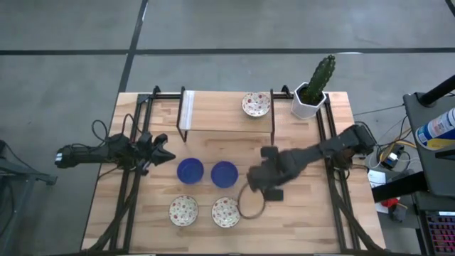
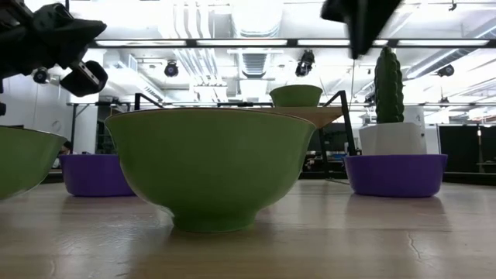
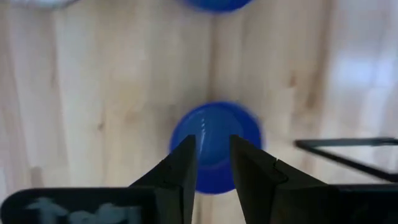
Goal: Pick & Place Mini bowls
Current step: Put the right blue bowl on the shelf
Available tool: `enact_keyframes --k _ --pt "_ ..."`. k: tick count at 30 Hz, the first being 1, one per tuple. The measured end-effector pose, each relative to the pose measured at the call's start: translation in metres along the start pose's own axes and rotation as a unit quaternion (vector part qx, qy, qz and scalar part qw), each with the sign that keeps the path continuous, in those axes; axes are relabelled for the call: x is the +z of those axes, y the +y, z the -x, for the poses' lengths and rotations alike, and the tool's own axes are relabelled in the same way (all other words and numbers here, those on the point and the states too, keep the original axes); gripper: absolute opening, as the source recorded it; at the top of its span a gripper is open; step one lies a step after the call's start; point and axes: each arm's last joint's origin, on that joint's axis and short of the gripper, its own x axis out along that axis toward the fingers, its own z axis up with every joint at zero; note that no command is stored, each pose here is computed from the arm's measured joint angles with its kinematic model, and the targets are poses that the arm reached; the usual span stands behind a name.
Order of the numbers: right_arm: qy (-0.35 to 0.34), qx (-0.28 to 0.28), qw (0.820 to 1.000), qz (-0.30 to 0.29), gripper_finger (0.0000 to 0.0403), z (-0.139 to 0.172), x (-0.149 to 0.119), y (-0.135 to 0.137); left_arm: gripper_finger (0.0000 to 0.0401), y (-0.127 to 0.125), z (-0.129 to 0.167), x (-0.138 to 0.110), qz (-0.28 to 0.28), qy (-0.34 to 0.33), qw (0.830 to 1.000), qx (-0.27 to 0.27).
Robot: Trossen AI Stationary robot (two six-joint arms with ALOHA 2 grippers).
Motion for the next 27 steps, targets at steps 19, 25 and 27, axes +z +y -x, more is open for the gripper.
enact_keyframes --k 19,25,27 --pt "0.055 -0.027 0.998 0.002 0.0134 -0.074 -0.039 0.032 0.0048 0.000 0.000 0.003 0.003 -0.028 0.999 0.017" --pt "0.049 -0.024 0.999 0.001 0.0124 -0.085 -0.042 0.033 0.0048 0.000 0.000 0.003 -0.006 -0.028 0.999 0.017" --pt "0.046 -0.022 0.999 0.000 0.0123 -0.088 -0.043 0.034 0.0048 0.000 0.000 0.003 -0.008 -0.028 0.999 0.017"
